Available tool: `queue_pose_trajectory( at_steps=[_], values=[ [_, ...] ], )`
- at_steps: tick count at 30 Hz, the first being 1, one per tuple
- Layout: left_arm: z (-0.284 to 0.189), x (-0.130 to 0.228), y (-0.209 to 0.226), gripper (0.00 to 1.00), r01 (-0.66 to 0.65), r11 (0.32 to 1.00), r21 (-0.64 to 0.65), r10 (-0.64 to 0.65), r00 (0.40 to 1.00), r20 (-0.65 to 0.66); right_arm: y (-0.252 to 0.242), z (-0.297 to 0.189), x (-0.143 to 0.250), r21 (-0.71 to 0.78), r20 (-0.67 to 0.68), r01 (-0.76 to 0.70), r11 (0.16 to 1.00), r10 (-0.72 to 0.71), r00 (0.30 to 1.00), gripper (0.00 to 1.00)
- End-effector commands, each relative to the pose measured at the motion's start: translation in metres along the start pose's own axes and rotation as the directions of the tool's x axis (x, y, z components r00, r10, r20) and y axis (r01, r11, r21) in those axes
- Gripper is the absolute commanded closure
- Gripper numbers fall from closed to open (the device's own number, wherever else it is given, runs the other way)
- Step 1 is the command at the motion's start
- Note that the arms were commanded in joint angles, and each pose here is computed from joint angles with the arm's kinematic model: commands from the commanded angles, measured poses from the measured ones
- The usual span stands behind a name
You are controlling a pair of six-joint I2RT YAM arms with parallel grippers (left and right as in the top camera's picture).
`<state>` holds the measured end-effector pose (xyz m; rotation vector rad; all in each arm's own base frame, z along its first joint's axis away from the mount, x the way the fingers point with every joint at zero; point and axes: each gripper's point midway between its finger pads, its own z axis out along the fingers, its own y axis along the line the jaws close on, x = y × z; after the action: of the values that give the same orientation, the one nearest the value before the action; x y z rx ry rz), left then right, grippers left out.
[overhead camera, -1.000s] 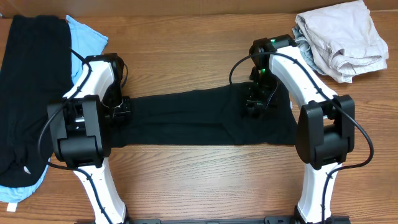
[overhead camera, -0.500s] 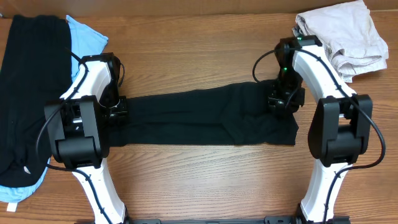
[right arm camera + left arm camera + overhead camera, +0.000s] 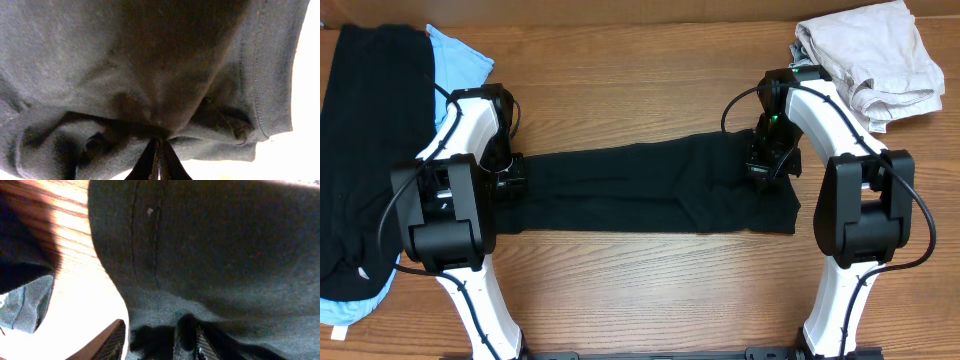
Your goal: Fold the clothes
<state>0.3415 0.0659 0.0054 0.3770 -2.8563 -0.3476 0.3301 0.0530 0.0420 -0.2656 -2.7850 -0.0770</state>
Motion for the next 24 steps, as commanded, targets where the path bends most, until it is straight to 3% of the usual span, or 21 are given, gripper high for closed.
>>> queue_pose_trajectory(
  at_steps=[1,11,15,24],
  values=[
    [0.01,-0.005,-0.009,0.53,0.01,0.999,0.031,-0.01,1.0,0.005,-0.011,-0.013,0.001,-0.002,0.035,-0.014,1.0,0.014,0.999,0.96],
    [0.01,-0.005,-0.009,0.54,0.003,1.0,0.031,-0.003,1.0,0.005,-0.036,0.0,0.01,-0.009,-0.03,-0.066,0.998,0.065,0.997,0.95],
    [0.01,-0.005,-0.009,0.54,0.003,1.0,0.031,-0.003,1.0,0.005,-0.035,0.0,0.005,-0.014,-0.013,-0.058,0.998,0.058,0.998,0.67],
    [0.01,-0.005,-0.009,0.54,0.003,0.999,0.032,-0.003,1.0,0.005,-0.031,-0.028,-0.029,-0.063,0.155,-0.047,0.997,0.057,0.986,0.64]
  ],
)
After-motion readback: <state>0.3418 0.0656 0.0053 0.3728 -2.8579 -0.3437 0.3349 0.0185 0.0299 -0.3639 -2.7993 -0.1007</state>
